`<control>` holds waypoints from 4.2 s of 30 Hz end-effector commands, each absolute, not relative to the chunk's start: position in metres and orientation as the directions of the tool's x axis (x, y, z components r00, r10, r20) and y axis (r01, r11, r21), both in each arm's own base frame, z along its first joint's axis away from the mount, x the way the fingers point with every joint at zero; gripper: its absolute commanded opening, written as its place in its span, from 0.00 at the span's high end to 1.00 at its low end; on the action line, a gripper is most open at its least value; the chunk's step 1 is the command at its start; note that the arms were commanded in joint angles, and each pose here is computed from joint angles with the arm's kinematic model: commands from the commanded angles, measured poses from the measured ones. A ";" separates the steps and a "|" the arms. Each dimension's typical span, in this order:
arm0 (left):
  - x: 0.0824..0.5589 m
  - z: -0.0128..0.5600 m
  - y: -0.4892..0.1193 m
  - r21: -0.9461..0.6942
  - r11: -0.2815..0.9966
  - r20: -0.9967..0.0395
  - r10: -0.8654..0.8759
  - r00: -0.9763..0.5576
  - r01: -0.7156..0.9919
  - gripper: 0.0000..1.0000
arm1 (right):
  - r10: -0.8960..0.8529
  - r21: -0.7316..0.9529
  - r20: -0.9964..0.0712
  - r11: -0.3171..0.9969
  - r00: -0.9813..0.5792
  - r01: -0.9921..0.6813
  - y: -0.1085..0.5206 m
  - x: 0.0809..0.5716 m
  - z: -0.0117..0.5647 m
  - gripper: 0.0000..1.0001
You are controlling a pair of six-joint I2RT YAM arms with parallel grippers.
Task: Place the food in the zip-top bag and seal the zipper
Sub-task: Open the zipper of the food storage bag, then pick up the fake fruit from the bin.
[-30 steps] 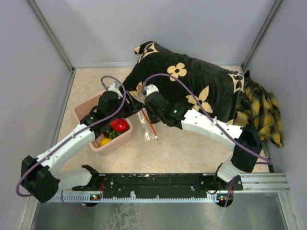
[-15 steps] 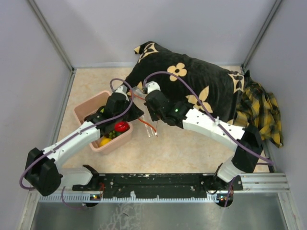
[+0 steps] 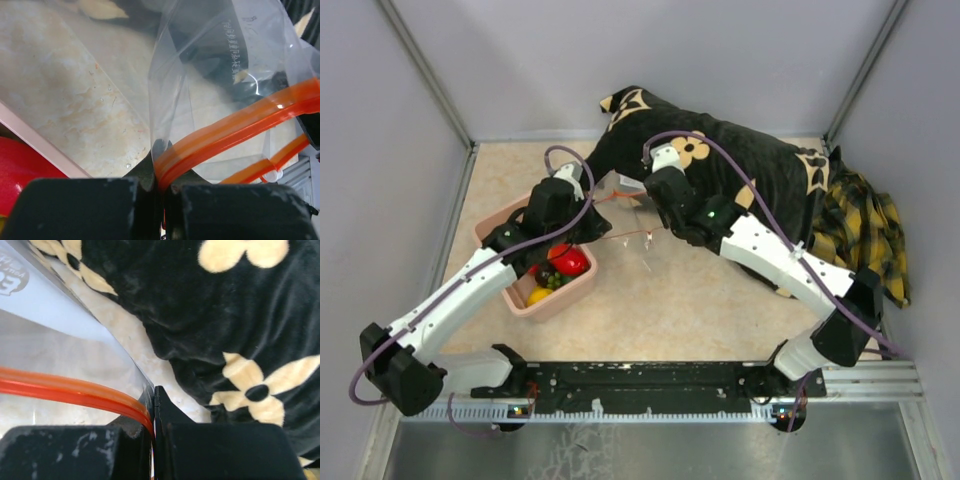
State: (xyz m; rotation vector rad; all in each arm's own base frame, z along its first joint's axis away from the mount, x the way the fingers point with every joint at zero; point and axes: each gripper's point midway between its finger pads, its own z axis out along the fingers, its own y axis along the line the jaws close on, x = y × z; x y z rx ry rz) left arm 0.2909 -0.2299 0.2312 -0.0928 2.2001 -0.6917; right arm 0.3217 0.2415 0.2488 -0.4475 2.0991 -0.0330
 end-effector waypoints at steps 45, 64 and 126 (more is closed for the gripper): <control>0.255 0.227 -0.275 -0.468 0.747 -0.657 0.063 -0.751 0.472 1.00 | -0.294 -0.082 -0.926 0.768 -0.236 -0.636 0.305 0.324 0.275 0.63; 0.270 0.197 -0.231 -0.329 0.889 -0.680 0.010 -0.733 0.318 1.00 | -0.387 -0.303 -0.872 0.907 -0.299 -0.292 0.194 0.351 0.284 1.00; 0.248 0.144 -0.111 -0.415 0.698 -0.224 -0.700 -0.679 -0.583 0.01 | -0.539 -0.463 -0.801 0.834 -0.262 -0.299 0.214 0.337 0.288 1.00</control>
